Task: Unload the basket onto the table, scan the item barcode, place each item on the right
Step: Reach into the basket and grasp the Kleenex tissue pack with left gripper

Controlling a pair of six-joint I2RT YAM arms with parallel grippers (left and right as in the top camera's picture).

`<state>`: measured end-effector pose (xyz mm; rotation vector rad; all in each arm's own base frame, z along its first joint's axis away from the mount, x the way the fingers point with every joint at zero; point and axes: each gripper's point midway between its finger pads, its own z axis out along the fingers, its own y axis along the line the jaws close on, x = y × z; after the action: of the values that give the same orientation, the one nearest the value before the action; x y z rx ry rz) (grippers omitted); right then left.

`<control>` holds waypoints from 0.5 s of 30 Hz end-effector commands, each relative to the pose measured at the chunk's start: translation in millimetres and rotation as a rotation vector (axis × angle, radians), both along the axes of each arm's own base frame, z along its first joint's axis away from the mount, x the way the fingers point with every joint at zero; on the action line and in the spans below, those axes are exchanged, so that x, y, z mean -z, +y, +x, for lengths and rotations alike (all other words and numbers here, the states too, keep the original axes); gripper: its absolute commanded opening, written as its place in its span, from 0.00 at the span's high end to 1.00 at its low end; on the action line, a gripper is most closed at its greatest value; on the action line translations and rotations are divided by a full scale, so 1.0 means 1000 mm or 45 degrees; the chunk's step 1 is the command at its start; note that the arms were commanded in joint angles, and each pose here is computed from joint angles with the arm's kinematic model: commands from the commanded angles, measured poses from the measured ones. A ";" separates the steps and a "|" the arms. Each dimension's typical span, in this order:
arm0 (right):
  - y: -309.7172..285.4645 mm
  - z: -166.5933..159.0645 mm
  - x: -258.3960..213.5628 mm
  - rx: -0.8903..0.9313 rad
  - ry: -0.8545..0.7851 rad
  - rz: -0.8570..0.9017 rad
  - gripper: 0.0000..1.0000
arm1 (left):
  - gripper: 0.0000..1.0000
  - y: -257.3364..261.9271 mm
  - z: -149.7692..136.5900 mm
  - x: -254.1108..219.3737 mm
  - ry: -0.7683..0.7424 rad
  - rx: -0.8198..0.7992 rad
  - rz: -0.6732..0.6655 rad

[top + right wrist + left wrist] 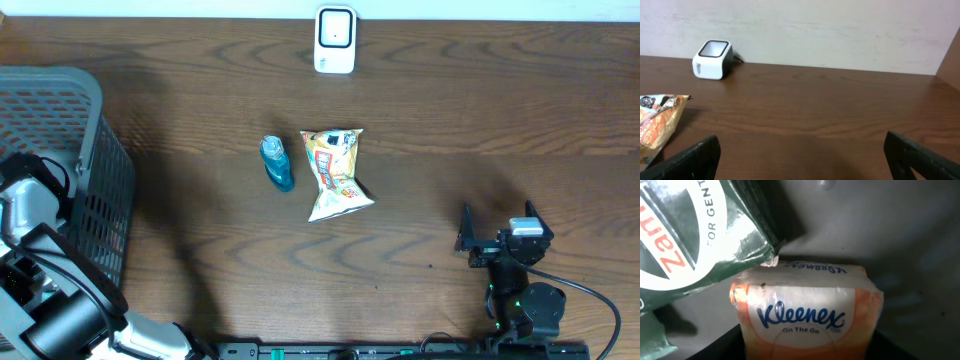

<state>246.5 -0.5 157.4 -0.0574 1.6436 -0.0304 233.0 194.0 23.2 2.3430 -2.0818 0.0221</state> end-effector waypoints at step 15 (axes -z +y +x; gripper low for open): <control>0.001 0.000 0.001 -0.003 0.004 0.002 0.01 | 0.50 0.039 0.038 -0.246 -0.652 0.050 0.620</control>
<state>246.5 -0.5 157.6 -0.0574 1.6424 -0.0305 272.4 232.5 186.2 2.6606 -2.4376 0.0982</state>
